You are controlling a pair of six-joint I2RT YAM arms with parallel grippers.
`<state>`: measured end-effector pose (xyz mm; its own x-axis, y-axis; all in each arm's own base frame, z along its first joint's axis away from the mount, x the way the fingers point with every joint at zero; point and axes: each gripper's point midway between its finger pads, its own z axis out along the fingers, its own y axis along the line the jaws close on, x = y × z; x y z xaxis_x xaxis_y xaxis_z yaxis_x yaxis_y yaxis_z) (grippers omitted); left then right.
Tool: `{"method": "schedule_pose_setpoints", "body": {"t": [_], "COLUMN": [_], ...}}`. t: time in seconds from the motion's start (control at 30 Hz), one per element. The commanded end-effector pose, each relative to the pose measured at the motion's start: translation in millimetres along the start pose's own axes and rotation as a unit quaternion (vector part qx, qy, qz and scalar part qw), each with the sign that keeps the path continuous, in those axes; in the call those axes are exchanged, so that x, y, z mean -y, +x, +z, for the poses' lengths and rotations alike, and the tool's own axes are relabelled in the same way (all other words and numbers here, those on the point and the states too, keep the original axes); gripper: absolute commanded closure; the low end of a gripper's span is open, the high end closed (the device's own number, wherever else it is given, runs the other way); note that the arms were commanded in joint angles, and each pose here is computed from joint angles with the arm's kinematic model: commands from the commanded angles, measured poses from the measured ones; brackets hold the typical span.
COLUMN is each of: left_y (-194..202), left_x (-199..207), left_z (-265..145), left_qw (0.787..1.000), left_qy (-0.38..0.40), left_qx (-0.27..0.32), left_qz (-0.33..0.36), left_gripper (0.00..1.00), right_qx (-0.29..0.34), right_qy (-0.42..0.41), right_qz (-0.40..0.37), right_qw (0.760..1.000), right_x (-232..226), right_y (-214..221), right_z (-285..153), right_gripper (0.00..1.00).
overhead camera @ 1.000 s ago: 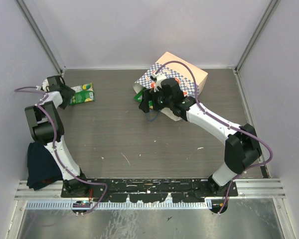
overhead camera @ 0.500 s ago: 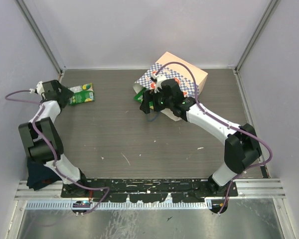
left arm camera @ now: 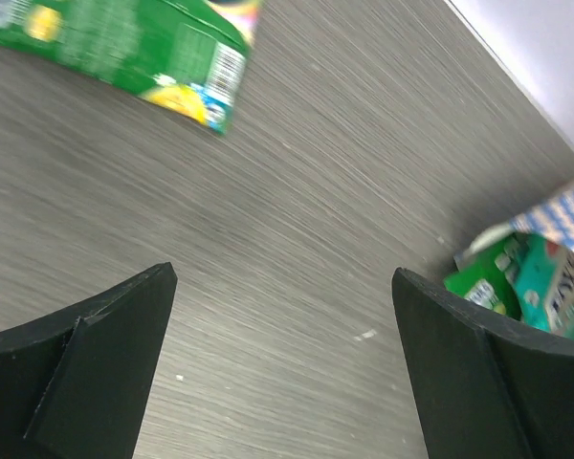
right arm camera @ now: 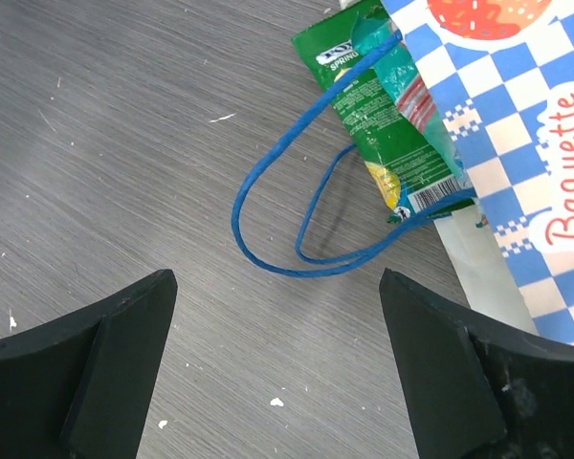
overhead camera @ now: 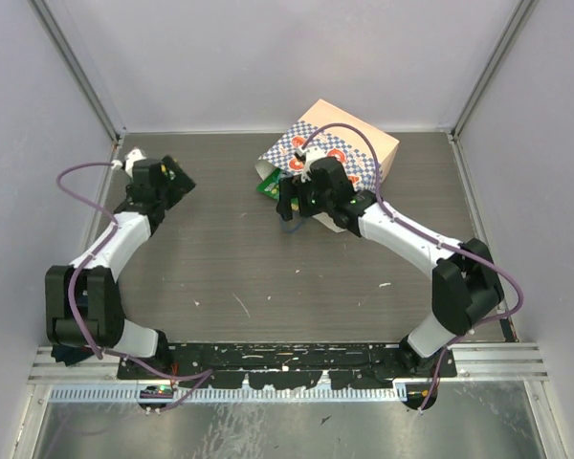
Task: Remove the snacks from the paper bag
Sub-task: Place the snack at the corner of the board, then take out the snack from the paper bag.
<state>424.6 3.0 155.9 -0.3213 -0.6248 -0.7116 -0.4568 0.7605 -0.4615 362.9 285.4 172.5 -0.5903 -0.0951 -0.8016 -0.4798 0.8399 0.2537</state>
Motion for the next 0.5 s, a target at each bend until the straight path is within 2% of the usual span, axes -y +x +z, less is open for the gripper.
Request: {"method": "schedule_pose_setpoints", "body": {"t": [0.0,0.1,0.23,0.47], "left_y": [14,35,65,112], "left_x": [42,61,87,119], "left_z": [2,9,13,22], "left_qw": [0.997,0.992,0.979,0.963], "left_qy": [0.073,0.119,0.177,0.217], "left_qx": [-0.007,-0.039,-0.085,-0.146], "left_qz": [0.013,0.026,0.049,0.070], "left_gripper": [0.02,0.01,0.05,0.08], "right_qx": [0.064,0.075,0.093,0.099], "right_qy": [0.007,0.015,0.024,0.029], "right_qz": [-0.008,-0.008,-0.010,-0.013], "right_qw": [0.998,0.997,0.995,0.995], "right_x": [-4,0,5,7], "right_y": [-34,-34,-34,-34], "right_z": [-24,-33,-43,-48], "right_gripper": [0.06,0.06,0.03,0.03]}}
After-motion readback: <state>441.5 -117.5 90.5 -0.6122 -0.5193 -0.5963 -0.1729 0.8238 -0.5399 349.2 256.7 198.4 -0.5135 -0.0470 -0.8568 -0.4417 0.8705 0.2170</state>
